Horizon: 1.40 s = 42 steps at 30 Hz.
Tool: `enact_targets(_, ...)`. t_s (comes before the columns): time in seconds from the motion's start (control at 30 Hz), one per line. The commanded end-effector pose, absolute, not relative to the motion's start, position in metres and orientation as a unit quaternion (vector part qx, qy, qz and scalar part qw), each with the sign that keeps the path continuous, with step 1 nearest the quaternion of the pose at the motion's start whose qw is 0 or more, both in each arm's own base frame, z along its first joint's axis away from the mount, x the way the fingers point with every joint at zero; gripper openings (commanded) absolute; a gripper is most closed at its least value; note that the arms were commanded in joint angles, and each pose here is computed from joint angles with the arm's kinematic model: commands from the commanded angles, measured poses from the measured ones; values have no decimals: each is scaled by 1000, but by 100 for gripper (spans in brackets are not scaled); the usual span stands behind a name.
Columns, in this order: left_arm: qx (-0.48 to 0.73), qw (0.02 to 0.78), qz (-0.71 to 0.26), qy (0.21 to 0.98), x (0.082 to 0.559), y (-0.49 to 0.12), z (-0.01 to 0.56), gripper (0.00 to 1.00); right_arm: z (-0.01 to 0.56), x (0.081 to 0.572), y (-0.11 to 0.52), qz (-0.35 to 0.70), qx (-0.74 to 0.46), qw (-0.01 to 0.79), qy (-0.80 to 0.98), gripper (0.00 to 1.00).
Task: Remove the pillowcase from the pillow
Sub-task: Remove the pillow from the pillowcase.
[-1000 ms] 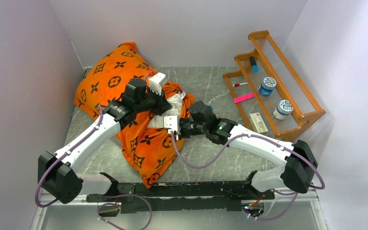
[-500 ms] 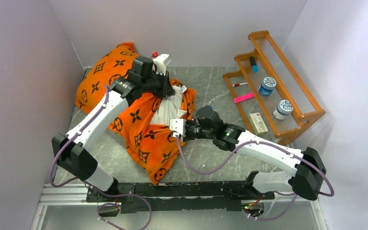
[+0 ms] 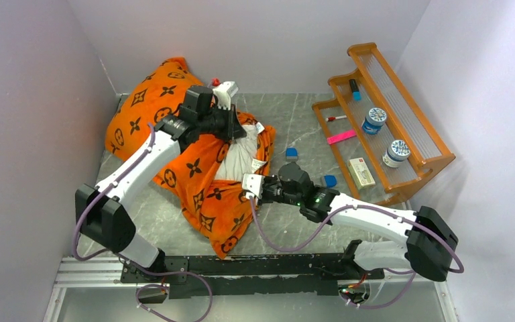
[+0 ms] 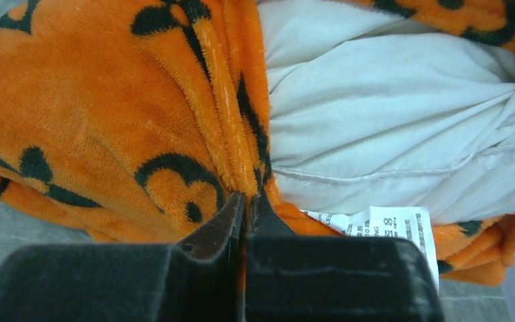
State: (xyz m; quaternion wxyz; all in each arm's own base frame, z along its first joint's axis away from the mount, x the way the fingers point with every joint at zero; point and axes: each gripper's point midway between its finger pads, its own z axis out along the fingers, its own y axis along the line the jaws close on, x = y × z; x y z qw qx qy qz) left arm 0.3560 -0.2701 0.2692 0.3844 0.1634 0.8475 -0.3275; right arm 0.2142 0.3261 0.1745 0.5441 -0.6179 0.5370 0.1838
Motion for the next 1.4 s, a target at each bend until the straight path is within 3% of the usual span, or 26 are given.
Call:
enact_targets(0.0,192,547,-355,733,365,-262,357,5,138,191,331,228,-625,498,556,0)
enact_targets(0.17,210,545,-331,742,334,-250,345,18,148,199,342,232,-613,526,542,0)
enact_targets(0.37,224,536,-333,743,293,-246,341,46,149,198,342,237,-605,538,537,0)
enact_targets(0.6,226,499,-313,776,252,-245,311,60,146,193,334,241,-597,543,540,0)
enact_targets(0.93,199,468,-239,827,234,-237,263,73,146,186,335,263,-589,542,538,0)
enact_targets(1.37,206,457,-166,849,246,-264,224,73,155,180,338,287,-583,548,527,0)
